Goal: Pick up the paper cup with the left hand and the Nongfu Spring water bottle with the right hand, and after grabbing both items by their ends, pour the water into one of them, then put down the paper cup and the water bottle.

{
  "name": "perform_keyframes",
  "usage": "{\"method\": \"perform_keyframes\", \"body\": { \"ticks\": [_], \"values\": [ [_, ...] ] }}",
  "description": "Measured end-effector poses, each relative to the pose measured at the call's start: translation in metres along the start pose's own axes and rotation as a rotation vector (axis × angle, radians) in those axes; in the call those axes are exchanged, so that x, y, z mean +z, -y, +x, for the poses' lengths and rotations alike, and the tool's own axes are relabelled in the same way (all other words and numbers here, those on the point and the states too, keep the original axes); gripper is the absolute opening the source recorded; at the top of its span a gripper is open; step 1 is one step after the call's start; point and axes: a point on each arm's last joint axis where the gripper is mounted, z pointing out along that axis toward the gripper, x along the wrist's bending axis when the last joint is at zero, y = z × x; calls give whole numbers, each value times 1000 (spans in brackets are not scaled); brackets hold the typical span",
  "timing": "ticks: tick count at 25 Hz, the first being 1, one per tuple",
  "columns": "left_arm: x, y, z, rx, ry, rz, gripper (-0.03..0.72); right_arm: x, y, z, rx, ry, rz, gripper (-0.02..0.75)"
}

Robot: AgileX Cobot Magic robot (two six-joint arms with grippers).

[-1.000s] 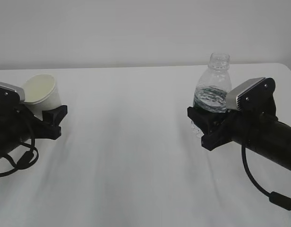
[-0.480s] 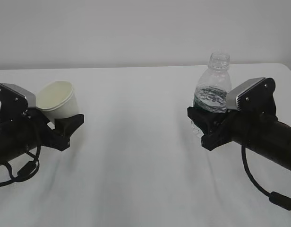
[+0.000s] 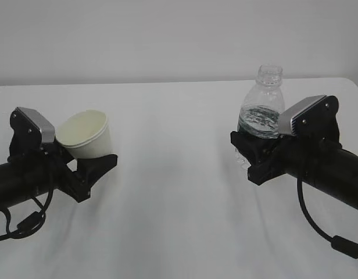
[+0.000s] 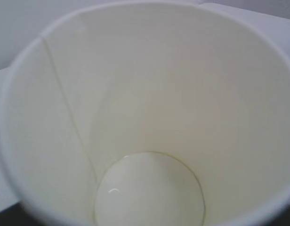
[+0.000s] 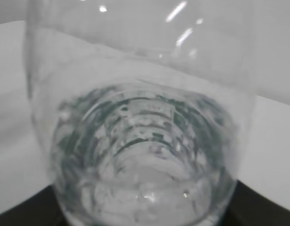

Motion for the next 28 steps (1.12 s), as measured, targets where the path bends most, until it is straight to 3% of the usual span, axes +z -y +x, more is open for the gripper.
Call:
{"method": "perform_keyframes", "body": {
  "ticks": [28],
  "values": [
    [-4,5,-26,82,295,48,465,0,0,4,-24,-44,1,412]
  ]
}}
